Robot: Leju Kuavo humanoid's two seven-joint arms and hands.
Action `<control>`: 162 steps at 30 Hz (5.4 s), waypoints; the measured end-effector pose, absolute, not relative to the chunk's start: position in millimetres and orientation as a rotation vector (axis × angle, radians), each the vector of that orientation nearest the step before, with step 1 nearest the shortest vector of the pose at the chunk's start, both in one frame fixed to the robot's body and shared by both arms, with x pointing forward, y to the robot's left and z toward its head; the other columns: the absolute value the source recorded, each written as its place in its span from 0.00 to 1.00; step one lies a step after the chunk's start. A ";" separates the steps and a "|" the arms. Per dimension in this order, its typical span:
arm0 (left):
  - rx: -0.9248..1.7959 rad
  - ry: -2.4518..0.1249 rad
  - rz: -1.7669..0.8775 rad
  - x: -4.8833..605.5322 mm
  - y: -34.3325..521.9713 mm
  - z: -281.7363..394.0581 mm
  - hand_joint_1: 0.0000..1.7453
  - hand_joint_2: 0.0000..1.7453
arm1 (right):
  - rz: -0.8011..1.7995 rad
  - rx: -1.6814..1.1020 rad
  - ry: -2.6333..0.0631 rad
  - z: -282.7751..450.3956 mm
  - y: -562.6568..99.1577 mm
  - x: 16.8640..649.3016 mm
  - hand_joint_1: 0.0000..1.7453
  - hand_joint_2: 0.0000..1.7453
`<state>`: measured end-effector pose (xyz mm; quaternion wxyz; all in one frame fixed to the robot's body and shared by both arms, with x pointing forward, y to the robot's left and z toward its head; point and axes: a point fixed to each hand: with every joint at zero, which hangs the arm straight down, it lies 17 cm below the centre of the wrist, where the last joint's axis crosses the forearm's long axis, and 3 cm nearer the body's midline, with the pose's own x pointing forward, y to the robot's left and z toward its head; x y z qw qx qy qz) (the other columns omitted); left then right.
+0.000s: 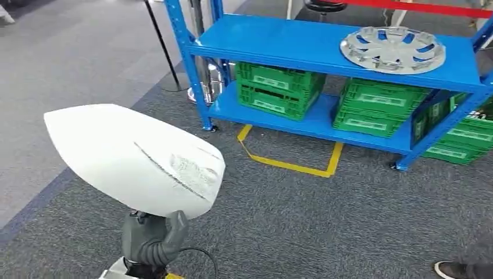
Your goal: Take the parts from the cabinet and place them on the table.
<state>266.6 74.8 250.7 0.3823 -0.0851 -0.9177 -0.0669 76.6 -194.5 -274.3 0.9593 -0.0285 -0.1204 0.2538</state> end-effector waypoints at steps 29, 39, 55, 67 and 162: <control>-0.247 -2.316 -0.145 285.2 68.1 249.8 1.00 1.00 | 0.400 -0.075 -0.169 -280.1 -216.8 50.5 0.00 0.00; -0.251 -2.249 -0.062 278.5 88.2 235.9 1.00 1.00 | 0.460 -0.105 -0.218 -277.2 -218.2 76.3 0.00 0.00; -0.332 -2.275 -0.131 279.1 76.0 243.8 1.00 1.00 | 0.492 -0.086 -0.223 -276.9 -212.9 74.4 0.00 0.00; -0.333 -2.269 -0.135 280.0 73.9 241.5 1.00 1.00 | 0.492 -0.091 -0.234 -276.3 -214.3 80.1 0.00 0.00; 0.323 -2.364 0.018 266.3 148.5 275.4 1.00 1.00 | 0.665 -0.052 -0.362 -261.0 -135.8 83.6 0.00 0.00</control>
